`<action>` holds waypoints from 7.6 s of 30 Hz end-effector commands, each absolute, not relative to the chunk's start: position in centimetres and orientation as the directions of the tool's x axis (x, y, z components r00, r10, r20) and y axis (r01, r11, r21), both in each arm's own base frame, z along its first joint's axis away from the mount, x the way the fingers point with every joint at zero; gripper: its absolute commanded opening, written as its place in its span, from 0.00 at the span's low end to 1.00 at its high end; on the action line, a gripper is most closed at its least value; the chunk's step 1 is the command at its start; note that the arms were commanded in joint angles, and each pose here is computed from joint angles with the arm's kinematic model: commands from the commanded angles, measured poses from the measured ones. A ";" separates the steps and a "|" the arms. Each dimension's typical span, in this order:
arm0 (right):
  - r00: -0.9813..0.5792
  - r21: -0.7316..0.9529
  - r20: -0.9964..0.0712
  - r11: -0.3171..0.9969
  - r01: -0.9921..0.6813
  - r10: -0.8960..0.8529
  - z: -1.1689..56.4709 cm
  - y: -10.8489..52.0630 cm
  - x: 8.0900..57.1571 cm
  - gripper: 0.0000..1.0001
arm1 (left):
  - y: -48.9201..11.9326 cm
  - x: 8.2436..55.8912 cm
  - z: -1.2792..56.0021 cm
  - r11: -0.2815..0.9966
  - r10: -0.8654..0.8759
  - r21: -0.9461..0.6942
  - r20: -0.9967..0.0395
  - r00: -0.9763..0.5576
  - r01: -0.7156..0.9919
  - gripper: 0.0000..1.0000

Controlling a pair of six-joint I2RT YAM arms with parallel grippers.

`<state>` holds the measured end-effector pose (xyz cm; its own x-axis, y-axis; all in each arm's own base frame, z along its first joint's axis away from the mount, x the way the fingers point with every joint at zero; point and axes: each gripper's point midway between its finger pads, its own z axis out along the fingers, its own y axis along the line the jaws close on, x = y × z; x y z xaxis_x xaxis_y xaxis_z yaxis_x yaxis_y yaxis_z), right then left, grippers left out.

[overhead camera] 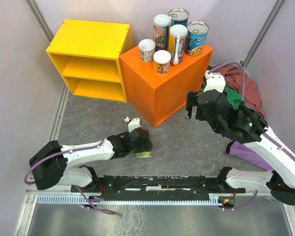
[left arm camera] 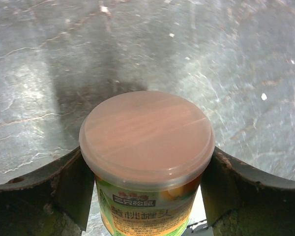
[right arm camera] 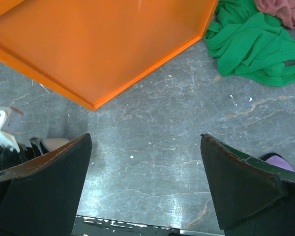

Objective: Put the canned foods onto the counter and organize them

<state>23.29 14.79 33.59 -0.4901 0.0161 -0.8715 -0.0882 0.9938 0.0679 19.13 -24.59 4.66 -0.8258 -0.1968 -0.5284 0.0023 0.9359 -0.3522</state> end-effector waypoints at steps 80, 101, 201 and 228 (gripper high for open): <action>-0.424 0.210 -0.885 0.978 0.003 0.191 32.7 10.7 21.0 0.99 | -37.9 10.8 7.5 0.677 0.260 -0.136 -0.876 -0.407 0.724 0.87; -0.420 0.192 -0.890 0.981 -0.001 0.174 32.7 10.5 21.0 0.99 | -38.3 13.6 9.3 0.712 0.264 0.002 -0.928 -0.265 0.702 0.96; -0.577 0.239 -0.806 0.965 -0.112 0.133 27.0 8.7 15.2 0.98 | -21.8 28.5 50.9 0.985 -0.073 -0.083 -0.995 -0.072 0.149 0.03; -0.596 0.278 -0.787 0.954 -0.109 0.161 26.6 9.1 14.8 0.97 | -22.4 40.0 50.2 0.964 -0.117 -0.137 -0.988 -0.096 0.230 0.03</action>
